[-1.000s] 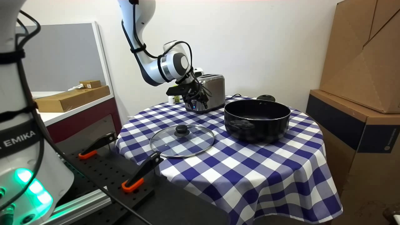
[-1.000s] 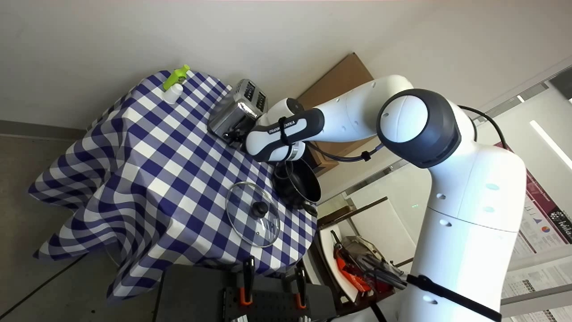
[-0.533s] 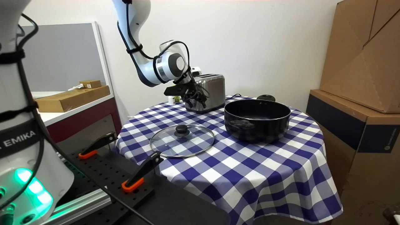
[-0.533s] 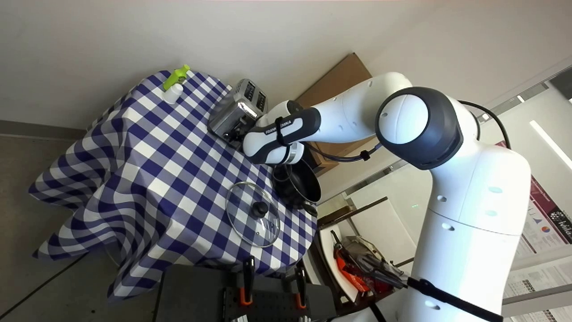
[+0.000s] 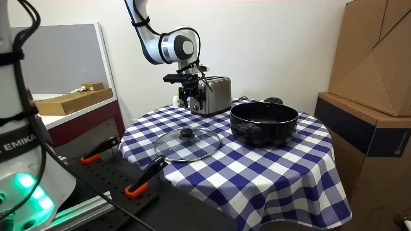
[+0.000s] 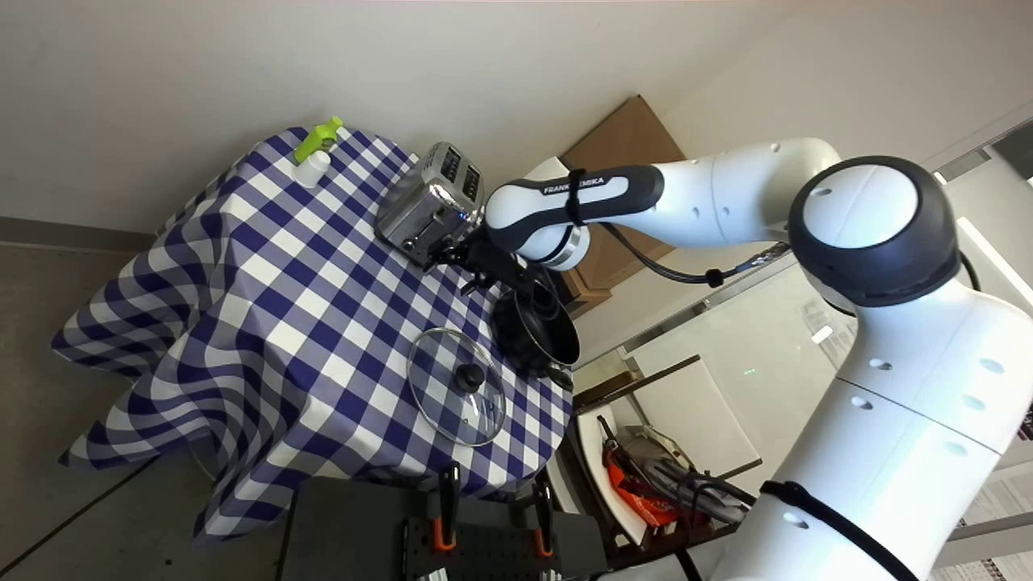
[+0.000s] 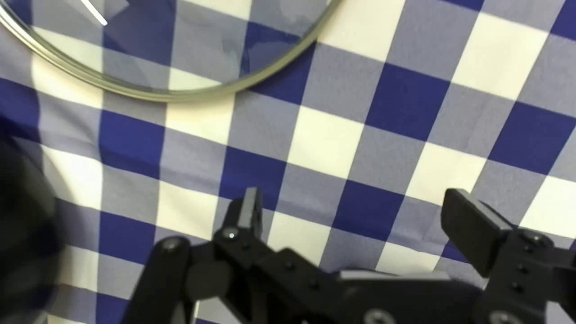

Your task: Push the toaster lever up

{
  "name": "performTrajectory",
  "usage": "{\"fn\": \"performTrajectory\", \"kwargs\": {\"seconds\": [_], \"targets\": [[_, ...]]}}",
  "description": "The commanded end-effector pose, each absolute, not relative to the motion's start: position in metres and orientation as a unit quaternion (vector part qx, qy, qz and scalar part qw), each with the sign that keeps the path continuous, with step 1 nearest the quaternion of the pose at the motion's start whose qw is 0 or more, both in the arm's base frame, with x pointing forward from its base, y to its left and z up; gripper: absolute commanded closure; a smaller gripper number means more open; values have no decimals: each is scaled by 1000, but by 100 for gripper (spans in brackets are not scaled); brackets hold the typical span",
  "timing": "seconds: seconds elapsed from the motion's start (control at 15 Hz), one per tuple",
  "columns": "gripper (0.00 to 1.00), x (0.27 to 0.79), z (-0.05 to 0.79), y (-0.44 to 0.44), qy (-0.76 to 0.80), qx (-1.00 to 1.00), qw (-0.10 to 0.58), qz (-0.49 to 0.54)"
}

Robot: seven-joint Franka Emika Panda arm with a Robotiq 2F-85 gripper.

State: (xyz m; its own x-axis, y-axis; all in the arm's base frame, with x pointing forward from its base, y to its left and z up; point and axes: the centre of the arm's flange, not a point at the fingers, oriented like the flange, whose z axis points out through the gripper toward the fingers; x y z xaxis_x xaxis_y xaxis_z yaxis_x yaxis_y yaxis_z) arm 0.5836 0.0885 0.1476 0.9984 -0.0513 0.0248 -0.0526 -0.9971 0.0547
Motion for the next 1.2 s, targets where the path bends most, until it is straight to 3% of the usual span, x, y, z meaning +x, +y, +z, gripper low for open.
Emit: {"fn": "performTrajectory", "kwargs": {"seconds": [0.0,0.33,0.73,0.8,1.13], "targets": [[0,549,201,75,-30,999,12,-29],[0,495,227,81,-26,998,8,-59],[0,426,274,60,-49,998,15,-27],[0,462,245,71,-34,998,16,-45],[0,457,247,70,-34,998,16,-45]]}}
